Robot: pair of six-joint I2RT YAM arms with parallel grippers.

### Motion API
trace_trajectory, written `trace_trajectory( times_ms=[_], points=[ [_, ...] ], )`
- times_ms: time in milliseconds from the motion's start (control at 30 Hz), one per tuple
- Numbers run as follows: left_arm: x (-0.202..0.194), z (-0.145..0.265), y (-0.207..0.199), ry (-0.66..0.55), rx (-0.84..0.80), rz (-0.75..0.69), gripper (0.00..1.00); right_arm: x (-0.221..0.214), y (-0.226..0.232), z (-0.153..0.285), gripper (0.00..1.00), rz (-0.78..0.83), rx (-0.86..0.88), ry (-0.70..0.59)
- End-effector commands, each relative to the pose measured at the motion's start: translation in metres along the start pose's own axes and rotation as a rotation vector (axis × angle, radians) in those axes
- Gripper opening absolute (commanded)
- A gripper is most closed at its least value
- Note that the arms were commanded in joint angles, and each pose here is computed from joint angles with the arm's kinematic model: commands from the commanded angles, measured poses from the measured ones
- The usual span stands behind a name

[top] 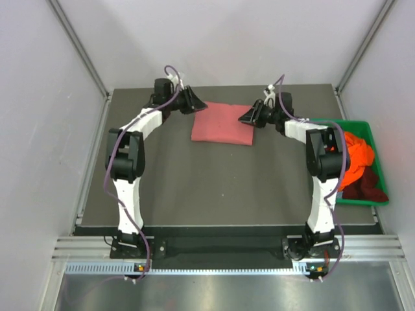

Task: Fold and stack the t-shirts
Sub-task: Fold the tshirt

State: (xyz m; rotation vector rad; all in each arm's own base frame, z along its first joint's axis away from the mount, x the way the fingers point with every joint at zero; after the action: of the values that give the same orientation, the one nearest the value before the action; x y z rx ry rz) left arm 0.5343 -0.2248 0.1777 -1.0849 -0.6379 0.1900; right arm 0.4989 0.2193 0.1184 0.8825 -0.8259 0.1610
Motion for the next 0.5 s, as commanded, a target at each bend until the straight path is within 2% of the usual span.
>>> trace_trajectory(
  times_ms=[0,133,167,267,433,467],
  points=[
    [-0.056,-0.027,0.052,0.135,0.038,0.058,0.36,-0.042,-0.014,-0.011,0.35,-0.022,0.038,0.088],
    [-0.067,-0.026,0.101,0.126,0.173,0.115,0.35,-0.08,-0.052,0.002,0.34,-0.092,-0.075,0.159],
    [-0.071,-0.021,0.115,0.125,0.242,0.137,0.35,-0.078,-0.061,0.009,0.34,-0.115,-0.087,0.133],
    [-0.066,-0.011,0.129,0.104,0.306,0.158,0.34,-0.083,-0.068,0.026,0.34,-0.139,-0.106,0.115],
    [-0.033,0.009,0.081,0.062,0.278,0.12,0.35,-0.051,-0.032,0.042,0.35,-0.073,-0.042,0.076],
    [-0.017,0.012,0.062,0.043,0.26,0.074,0.35,-0.046,-0.027,0.046,0.35,-0.067,-0.046,0.068]
  ],
)
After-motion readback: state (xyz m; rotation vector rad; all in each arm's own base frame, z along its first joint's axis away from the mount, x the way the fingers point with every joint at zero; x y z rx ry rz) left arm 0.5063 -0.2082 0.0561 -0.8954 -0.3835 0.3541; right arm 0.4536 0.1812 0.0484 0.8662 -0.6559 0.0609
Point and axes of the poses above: each gripper's point midway between its finger pads, its own z axis back along the fingers, its own y axis along the line the jaws close on, x = y × z, the point moved 1 cm from there along z, back along the fingers, and after that the axes turned 14 degrees about z, right-handed, at the moved point
